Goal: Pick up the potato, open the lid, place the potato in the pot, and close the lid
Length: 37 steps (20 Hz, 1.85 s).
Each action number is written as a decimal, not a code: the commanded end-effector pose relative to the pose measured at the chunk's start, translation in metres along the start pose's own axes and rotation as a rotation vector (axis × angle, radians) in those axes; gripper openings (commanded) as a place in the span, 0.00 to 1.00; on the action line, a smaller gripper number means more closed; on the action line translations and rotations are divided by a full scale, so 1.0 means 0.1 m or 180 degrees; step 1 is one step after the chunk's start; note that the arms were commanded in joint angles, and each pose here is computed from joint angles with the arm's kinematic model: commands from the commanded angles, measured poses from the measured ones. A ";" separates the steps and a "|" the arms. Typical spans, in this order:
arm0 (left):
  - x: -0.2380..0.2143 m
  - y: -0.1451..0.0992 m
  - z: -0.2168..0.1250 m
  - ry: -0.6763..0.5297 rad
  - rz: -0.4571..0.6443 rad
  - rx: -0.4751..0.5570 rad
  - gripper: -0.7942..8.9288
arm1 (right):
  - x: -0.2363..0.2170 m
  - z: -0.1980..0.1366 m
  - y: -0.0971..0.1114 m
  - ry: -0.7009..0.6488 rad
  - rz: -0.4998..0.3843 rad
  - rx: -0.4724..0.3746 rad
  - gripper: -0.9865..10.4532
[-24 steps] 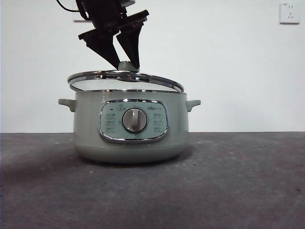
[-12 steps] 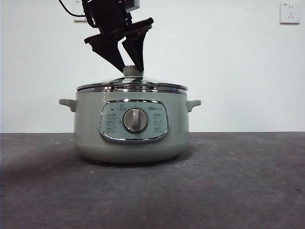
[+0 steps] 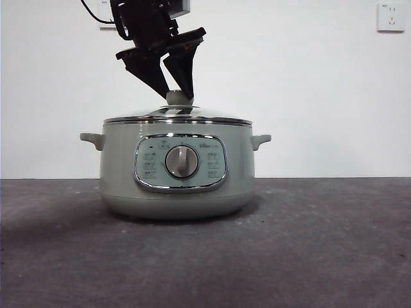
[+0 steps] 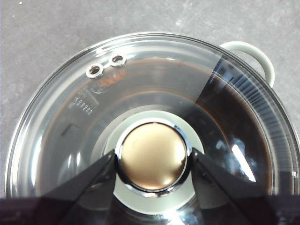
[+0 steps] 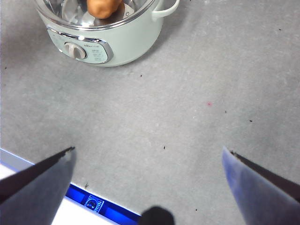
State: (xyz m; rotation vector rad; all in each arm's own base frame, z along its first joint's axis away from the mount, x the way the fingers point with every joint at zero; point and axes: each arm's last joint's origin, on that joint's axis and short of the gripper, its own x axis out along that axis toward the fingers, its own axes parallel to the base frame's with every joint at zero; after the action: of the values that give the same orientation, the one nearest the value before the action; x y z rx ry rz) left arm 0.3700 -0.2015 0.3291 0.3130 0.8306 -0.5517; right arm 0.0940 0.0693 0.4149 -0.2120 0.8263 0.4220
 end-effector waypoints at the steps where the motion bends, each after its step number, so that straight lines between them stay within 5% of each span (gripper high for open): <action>1: 0.17 -0.03 -0.05 0.0146 -0.0072 -0.0079 0.82 | 0.02 -0.04 0.00 0.0110 -0.0020 -0.0019 0.83; 11: -0.97 -0.06 0.29 0.0148 -0.0088 -0.0125 0.82 | 0.02 -0.04 0.00 0.0111 -0.0018 -0.0005 0.83; 16: -1.38 -0.18 0.28 -0.0144 -0.0158 -0.0181 0.82 | 0.02 -0.04 0.00 0.0113 -0.0013 0.0000 0.83; 24: -2.34 -0.43 -0.35 -0.0397 -0.0313 -0.0122 0.81 | 0.02 -0.04 0.00 0.0118 0.0019 0.0082 0.83; 27: -2.56 -0.44 -0.79 -0.0353 -0.0328 -0.0188 0.50 | 0.02 -0.04 0.00 0.0119 0.0017 0.0089 0.82; 28: -2.63 -0.44 -0.93 -0.0368 -0.0328 -0.0195 0.31 | 0.02 -0.04 0.00 0.0119 0.0022 0.0088 0.71; 29: -2.69 -0.44 -1.05 -0.0392 -0.0330 -0.0224 0.10 | 0.02 -0.04 0.00 0.0122 0.0037 0.0092 0.41; 30: -2.76 -0.44 -1.15 -0.0427 -0.0331 -0.0241 0.08 | 0.02 -0.04 0.00 0.0121 0.0040 0.0097 0.04; 31: -2.82 -0.44 -1.25 -0.0466 -0.0333 -0.0246 0.07 | 0.02 -0.04 0.00 0.0121 0.0040 0.0103 0.11; 37: -3.15 -0.44 -1.67 -0.0786 -0.0335 -0.0242 0.08 | 0.02 -0.04 0.00 0.0121 0.0040 0.0113 0.07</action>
State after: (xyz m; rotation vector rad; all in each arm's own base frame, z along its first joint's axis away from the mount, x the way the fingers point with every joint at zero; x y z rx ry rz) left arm 0.0714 -0.0528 0.4615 0.1340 0.6316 -0.6399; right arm 0.0938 0.0697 0.4148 -0.1781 0.8374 0.4246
